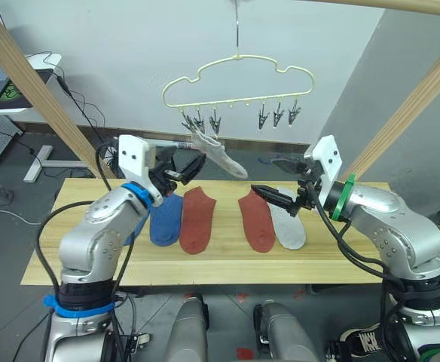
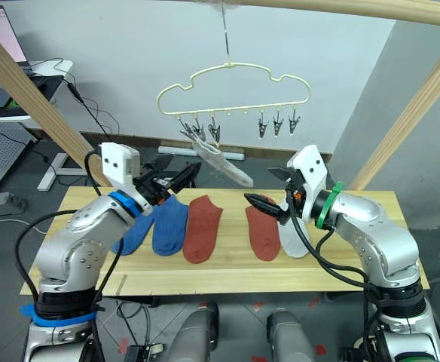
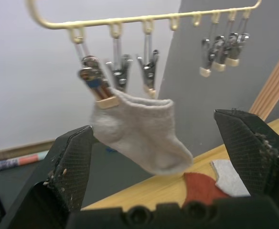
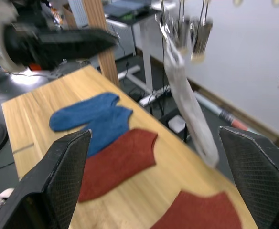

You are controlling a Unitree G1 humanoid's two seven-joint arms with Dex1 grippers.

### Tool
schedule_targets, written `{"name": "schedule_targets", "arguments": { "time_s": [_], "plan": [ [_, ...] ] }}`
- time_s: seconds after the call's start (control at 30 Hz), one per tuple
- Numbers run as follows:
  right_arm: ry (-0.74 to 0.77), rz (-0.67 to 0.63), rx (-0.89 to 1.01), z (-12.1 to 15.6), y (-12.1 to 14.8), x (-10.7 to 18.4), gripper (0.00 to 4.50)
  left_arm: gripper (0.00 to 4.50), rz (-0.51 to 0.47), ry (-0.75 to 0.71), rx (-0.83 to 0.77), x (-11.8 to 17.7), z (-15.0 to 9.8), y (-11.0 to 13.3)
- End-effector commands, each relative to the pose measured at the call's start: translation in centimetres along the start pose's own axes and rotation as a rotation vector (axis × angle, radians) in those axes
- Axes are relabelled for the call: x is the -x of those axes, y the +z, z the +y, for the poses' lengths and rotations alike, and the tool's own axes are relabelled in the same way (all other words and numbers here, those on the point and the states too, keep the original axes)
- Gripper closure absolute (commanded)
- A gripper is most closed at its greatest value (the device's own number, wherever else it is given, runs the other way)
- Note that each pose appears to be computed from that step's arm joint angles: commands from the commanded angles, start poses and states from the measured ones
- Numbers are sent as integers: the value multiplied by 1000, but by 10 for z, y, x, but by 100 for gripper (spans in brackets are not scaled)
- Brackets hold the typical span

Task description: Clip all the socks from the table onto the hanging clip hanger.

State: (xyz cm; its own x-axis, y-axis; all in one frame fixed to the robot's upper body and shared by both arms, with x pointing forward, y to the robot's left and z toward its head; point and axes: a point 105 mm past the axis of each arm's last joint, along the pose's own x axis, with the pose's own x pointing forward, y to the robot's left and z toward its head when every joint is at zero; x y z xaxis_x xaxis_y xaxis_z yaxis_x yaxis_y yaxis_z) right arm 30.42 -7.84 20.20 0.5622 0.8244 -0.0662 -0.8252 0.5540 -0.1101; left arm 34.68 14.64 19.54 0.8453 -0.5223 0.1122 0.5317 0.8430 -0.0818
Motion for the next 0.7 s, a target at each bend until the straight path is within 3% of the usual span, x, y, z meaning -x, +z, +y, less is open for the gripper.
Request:
{"name": "schedule_targets", "arguments": {
  "time_s": [0.03, 0.13, 0.33, 0.6, 0.7],
  "plan": [
    [31, -82, 53, 9, 25, 0, 4, 0, -88, 2, -95, -8, -1, 19],
    [47, -134, 65, 14, 37, -1, 4, 0, -137, -15, -144, -14, -7, 23],
    [57, -157, 83, 15, 45, -2, 0, 141, -169, -20, -178, -24, -9, 24],
    [58, -175, 109, 15, 54, -2, 0, 141, -196, 45, -180, -32, 0, 19],
    [75, -192, 116, 18, 60, -4, 0, 192, -205, 46, -165, -35, 0, 17]
  ]
}}
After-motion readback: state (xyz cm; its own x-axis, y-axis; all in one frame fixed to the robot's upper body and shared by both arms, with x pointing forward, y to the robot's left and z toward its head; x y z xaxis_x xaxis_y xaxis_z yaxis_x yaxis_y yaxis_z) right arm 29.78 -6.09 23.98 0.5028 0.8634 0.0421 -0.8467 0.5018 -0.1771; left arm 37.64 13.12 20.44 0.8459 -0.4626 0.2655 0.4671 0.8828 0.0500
